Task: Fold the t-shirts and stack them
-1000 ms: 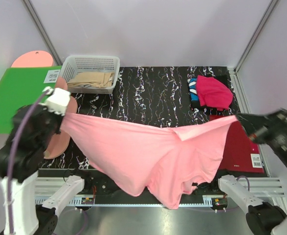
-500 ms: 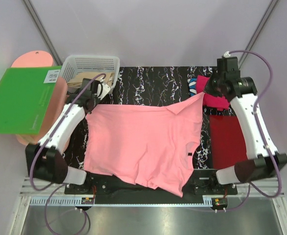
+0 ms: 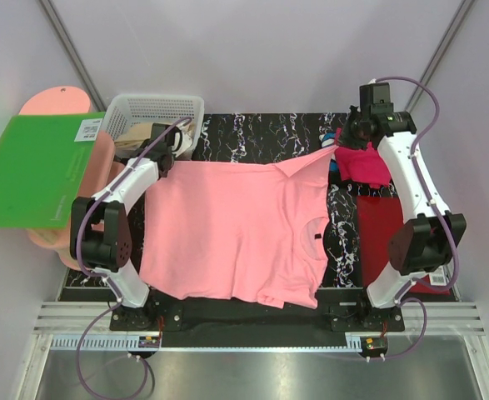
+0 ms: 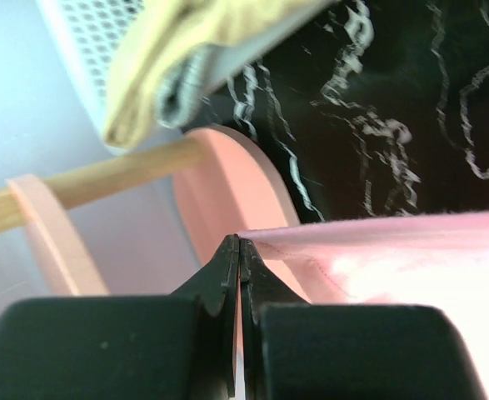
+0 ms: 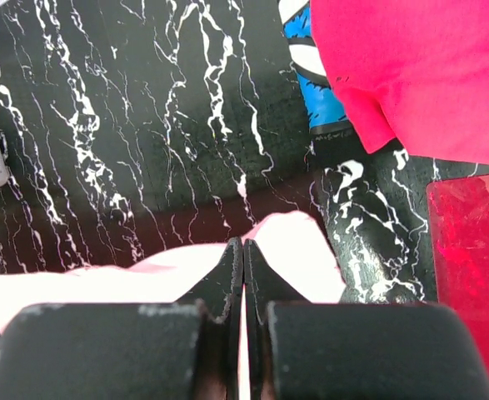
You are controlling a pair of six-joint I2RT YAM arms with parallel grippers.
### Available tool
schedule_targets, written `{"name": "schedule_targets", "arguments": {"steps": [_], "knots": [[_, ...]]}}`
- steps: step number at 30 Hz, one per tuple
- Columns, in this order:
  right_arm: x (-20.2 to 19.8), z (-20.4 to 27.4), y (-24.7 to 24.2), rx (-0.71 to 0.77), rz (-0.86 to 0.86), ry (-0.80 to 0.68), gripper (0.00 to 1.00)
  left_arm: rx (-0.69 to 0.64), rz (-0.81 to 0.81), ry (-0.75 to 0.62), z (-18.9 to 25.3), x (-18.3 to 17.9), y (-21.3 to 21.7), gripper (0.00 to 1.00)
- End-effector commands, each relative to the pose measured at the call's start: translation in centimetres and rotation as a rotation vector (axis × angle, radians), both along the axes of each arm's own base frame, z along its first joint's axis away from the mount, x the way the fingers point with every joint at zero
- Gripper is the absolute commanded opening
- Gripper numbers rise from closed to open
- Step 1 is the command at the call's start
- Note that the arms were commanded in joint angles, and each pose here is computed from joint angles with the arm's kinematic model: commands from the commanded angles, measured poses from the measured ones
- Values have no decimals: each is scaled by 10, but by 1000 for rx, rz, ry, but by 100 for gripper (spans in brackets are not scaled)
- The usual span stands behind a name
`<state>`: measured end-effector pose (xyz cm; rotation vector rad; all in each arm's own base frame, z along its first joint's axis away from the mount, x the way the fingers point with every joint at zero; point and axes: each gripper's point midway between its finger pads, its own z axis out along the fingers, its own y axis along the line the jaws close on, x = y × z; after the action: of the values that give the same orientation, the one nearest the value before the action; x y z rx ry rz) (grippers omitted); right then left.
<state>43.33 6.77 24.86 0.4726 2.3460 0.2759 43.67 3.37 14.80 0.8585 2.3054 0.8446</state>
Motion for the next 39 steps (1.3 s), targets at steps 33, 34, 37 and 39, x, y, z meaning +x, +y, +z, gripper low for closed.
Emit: {"name": "schedule_targets", "arguments": {"steps": [33,34,37,39], "knots": [[-87,-8,38,161,104,51,0,47,-21,-34,-13,-57,33,0],[-94,-12,39,165,107,60,0,46,-24,-32,-15,-59,33,0],[-121,-34,39,168,109,112,0,40,-25,-21,-21,-67,33,0],[-131,-38,39,171,104,116,0,40,-26,-13,-25,-73,34,0]]}}
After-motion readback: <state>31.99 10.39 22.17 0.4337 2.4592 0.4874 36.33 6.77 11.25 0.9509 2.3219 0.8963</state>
